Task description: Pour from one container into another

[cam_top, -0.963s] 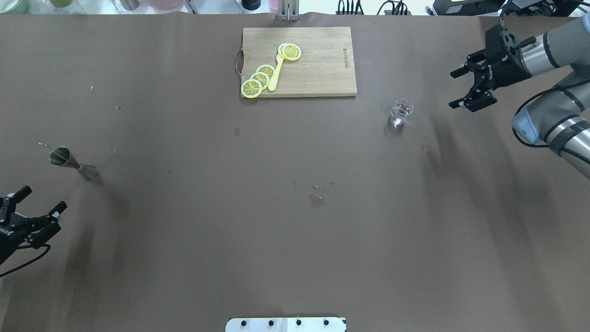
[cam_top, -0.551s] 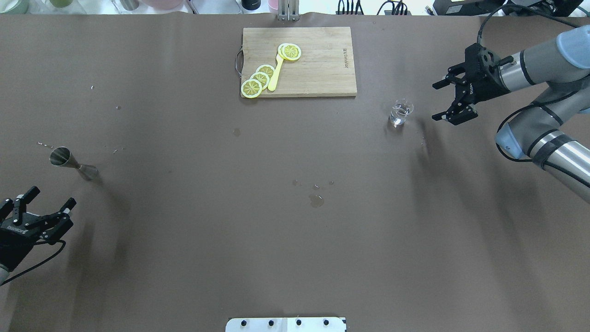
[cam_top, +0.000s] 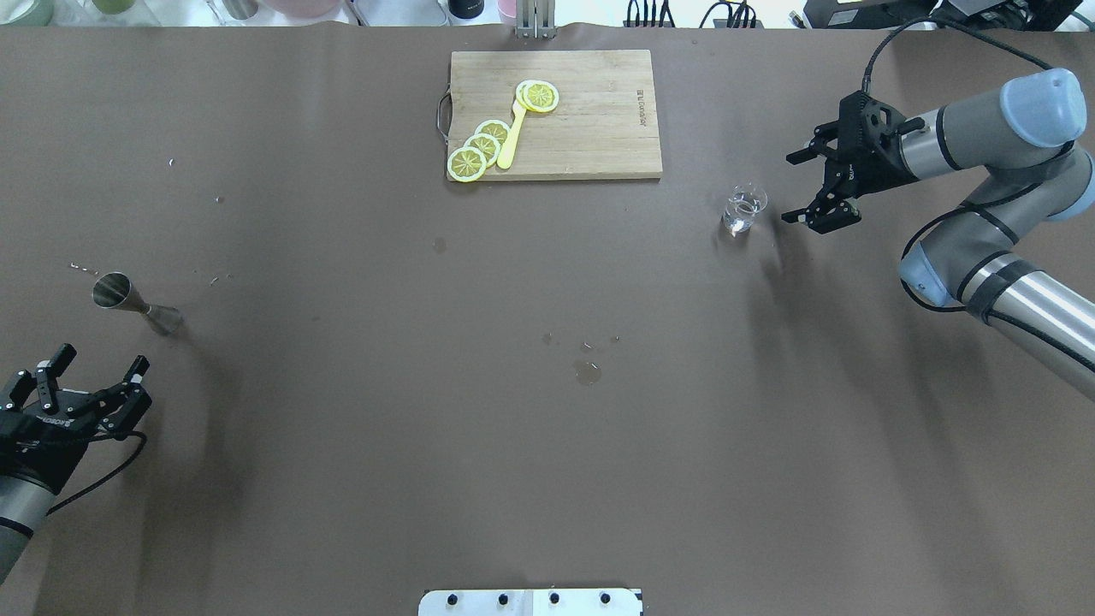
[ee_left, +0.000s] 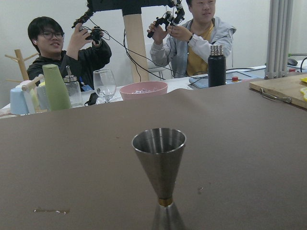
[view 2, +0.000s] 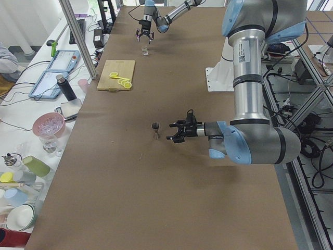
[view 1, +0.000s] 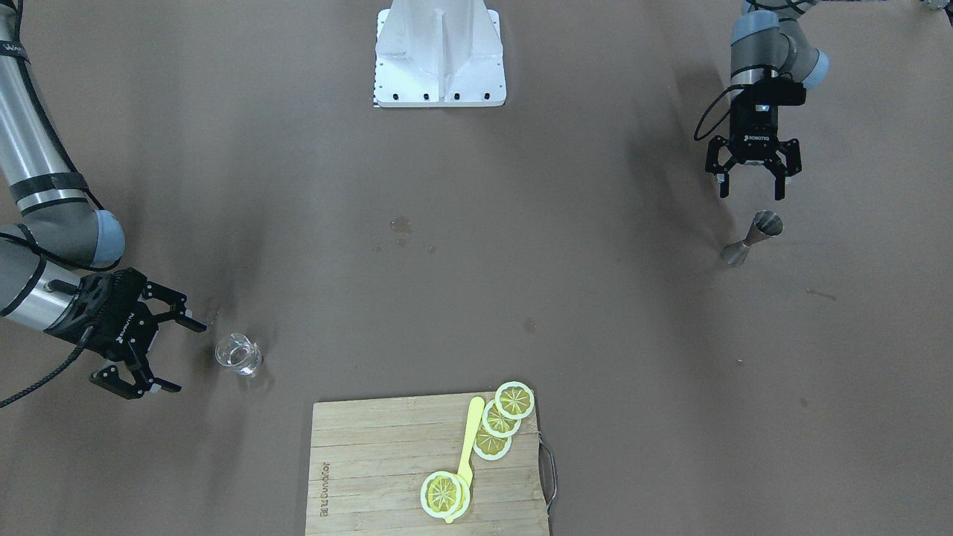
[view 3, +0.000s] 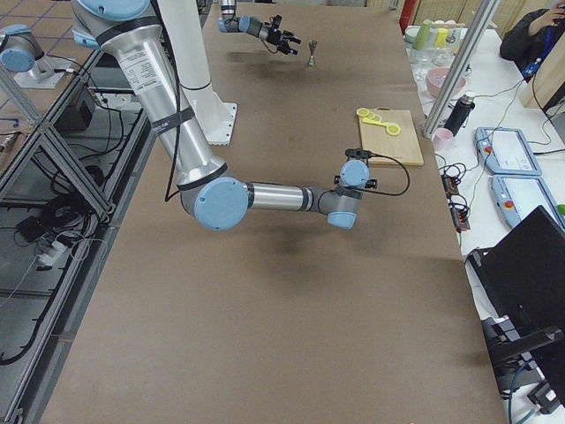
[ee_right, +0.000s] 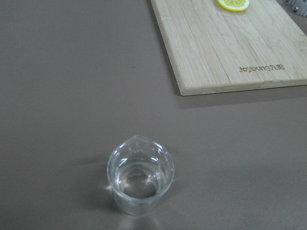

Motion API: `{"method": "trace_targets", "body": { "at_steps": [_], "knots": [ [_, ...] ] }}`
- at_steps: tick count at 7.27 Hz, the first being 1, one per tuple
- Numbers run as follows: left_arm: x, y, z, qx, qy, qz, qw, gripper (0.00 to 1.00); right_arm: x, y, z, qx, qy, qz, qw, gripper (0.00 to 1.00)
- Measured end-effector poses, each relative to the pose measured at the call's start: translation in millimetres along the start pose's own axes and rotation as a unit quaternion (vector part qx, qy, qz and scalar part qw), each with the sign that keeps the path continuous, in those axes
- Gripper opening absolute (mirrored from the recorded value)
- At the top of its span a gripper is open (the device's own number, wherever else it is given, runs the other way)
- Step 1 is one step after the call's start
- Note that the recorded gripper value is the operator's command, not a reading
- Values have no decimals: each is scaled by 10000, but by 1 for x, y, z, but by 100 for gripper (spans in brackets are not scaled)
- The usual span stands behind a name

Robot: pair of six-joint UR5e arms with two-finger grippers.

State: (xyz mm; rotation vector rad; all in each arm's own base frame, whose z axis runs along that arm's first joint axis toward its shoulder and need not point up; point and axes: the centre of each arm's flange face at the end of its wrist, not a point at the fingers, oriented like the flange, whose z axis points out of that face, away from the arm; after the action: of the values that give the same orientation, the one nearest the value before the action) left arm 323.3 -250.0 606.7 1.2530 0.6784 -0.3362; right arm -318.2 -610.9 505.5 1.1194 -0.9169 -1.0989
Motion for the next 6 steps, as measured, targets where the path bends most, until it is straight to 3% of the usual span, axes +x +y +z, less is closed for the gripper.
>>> {"method": "trace_targets", "body": {
  "at_steps": [3, 6],
  "knots": [
    [16, -5, 11, 99, -136, -340, 9993, 97, -7, -9, 14, 13, 0, -23, 10000, 99],
    [20, 2, 33, 214, -619, -342, 9973, 97, -17, -17, 27, 36, -101, -63, 9999, 99]
  ]
}}
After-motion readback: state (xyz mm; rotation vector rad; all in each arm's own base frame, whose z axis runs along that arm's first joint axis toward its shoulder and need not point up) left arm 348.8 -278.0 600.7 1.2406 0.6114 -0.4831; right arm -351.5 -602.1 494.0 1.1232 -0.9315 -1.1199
